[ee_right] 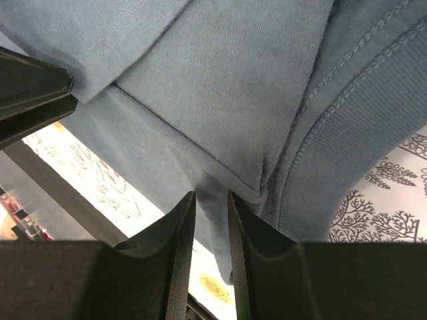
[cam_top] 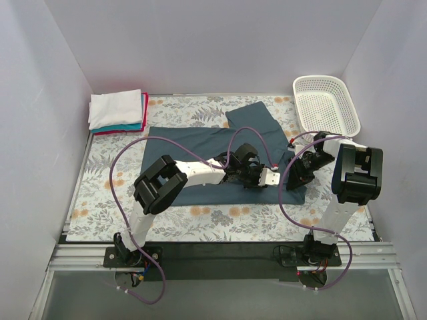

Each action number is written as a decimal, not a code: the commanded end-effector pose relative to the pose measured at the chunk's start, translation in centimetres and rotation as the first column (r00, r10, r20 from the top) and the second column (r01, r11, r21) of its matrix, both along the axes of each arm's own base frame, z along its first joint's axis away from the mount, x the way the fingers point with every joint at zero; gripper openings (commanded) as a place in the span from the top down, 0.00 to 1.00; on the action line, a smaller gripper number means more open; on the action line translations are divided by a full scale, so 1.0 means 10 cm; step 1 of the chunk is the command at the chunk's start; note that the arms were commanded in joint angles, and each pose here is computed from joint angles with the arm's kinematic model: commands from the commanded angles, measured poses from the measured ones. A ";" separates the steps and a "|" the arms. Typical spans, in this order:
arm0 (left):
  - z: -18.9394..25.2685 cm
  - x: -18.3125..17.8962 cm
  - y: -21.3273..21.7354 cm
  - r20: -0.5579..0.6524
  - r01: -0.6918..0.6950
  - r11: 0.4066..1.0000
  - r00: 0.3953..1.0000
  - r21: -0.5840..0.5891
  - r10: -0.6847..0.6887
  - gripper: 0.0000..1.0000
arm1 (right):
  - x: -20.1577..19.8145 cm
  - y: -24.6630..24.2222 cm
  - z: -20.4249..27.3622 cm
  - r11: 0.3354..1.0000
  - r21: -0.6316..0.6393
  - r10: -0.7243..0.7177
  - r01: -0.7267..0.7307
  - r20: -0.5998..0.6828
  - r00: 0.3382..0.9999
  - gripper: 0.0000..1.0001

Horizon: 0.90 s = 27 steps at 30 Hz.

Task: Fold and stack the t-shirts
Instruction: Fold the tshirt

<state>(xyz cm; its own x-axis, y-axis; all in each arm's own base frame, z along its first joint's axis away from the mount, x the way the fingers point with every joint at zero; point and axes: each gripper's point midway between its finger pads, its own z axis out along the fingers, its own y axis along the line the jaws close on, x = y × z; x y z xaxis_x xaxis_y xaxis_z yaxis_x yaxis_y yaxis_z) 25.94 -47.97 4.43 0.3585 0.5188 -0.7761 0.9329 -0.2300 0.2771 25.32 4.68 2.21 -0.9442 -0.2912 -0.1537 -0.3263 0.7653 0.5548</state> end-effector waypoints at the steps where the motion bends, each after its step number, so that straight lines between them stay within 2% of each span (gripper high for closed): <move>1: 0.04 0.01 -0.04 0.024 0.012 1.000 1.000 -0.013 -0.012 0.73 | -0.04 -0.05 -0.08 1.000 -0.018 0.021 -0.021 0.009 1.000 0.67; 6: -0.04 0.05 -0.02 0.040 0.000 1.000 0.999 0.006 -0.001 0.71 | -0.04 -0.05 -0.07 1.000 -0.016 0.021 -0.020 0.010 1.000 0.67; 15: 0.10 0.17 -0.06 0.025 -0.035 0.999 0.999 -0.031 0.036 0.81 | -0.07 -0.07 -0.10 0.999 -0.022 0.023 -0.022 0.006 1.000 0.67; 20: 0.23 0.40 0.01 -0.015 -0.101 0.993 0.995 -0.064 0.100 0.89 | -0.07 -0.07 -0.10 1.000 -0.022 0.021 -0.021 0.003 1.000 0.67; 23: 0.24 0.53 0.11 -0.031 -0.149 0.987 0.989 -0.067 0.147 0.90 | -0.07 -0.08 -0.11 0.999 -0.025 0.022 -0.022 0.000 1.000 0.67; 27: 0.39 0.81 0.17 -0.050 -0.232 0.964 0.973 -0.132 0.227 0.89 | -0.08 -0.08 -0.11 0.999 -0.025 0.022 -0.022 -0.004 1.000 0.67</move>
<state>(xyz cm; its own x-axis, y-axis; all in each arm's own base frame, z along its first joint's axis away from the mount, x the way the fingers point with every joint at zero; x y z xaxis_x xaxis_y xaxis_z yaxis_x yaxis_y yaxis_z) 31.78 -45.99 5.50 0.2327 0.5325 -0.8138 0.9682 -0.0479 0.2455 25.06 4.78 2.15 -0.9469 -0.2827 -0.1529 -0.3183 0.7583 0.5689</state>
